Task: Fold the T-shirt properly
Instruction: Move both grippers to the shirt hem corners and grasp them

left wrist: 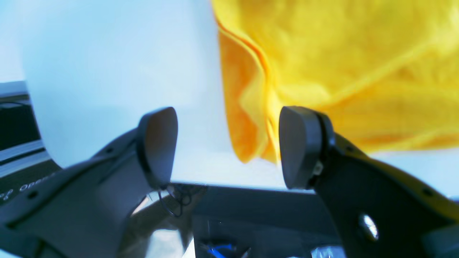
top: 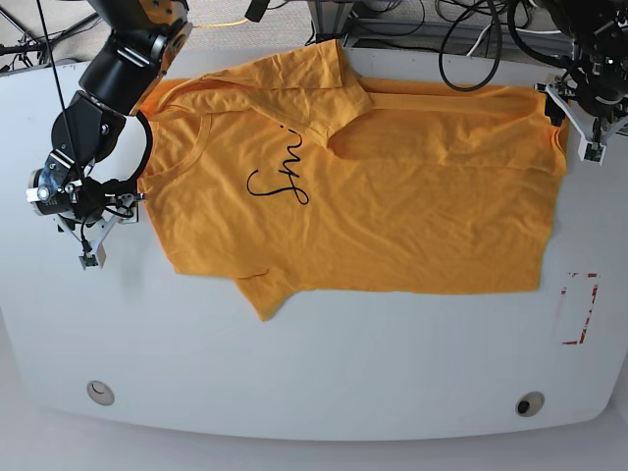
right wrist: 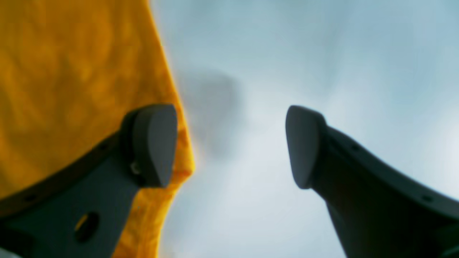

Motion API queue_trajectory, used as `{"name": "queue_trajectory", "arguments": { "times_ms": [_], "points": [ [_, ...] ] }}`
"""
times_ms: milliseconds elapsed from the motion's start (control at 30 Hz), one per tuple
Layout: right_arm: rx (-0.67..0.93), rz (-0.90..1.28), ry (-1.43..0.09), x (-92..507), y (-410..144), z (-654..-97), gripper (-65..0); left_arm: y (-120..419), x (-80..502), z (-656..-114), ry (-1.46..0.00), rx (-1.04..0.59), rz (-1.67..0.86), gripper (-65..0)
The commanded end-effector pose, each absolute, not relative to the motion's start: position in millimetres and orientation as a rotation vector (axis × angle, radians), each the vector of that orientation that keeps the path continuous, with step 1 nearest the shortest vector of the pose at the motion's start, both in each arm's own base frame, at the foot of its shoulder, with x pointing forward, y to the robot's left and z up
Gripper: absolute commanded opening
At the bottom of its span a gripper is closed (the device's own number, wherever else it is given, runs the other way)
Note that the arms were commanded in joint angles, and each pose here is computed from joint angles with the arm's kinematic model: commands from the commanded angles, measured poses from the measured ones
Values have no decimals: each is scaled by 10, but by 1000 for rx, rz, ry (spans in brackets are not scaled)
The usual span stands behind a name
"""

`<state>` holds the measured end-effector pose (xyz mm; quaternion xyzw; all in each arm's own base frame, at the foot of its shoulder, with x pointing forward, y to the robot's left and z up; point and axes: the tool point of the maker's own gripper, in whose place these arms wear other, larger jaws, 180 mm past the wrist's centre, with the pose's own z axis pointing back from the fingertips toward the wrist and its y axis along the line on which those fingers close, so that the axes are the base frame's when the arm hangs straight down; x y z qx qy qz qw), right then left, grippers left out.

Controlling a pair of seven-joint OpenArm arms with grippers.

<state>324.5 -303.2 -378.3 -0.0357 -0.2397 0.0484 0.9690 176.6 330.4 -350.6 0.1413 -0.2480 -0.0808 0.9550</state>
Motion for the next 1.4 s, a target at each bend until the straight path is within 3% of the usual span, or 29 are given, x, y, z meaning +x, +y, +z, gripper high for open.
{"name": "queue_trajectory", "arguments": {
  "times_ms": [0, 433, 667, 1033, 1167, 1267, 1367],
  "points": [
    [-52, 93, -567, 3574, -3022, -3639, -198, 3369, 1840, -3378, -548, 313, -161, -236],
    [168, 47, -641, 4030, -2650, -4004, -198, 3589, 1942, -3176, -615, 363, -78, -233],
    [199, 48, -617, 3985, -2522, -4113, -198, 3585, 1959, -3167, -622, 360, -78, -232],
    [247, 55, -595, 3923, -2248, -4242, -201, 3591, 2402, -2859, -762, 369, -50, -228],
    [245, 55, -594, 3916, -2256, -4246, -322, 3565, 2647, -2805, -816, 336, 19, -189],
    [246, 55, -577, 3851, -2247, -4309, -493, 3645, 2774, -2797, -855, 307, 167, -146],
    [245, 56, -573, 3835, -2241, -4325, -606, 3656, 2986, -2840, -889, 254, 256, -140]
  ]
}}
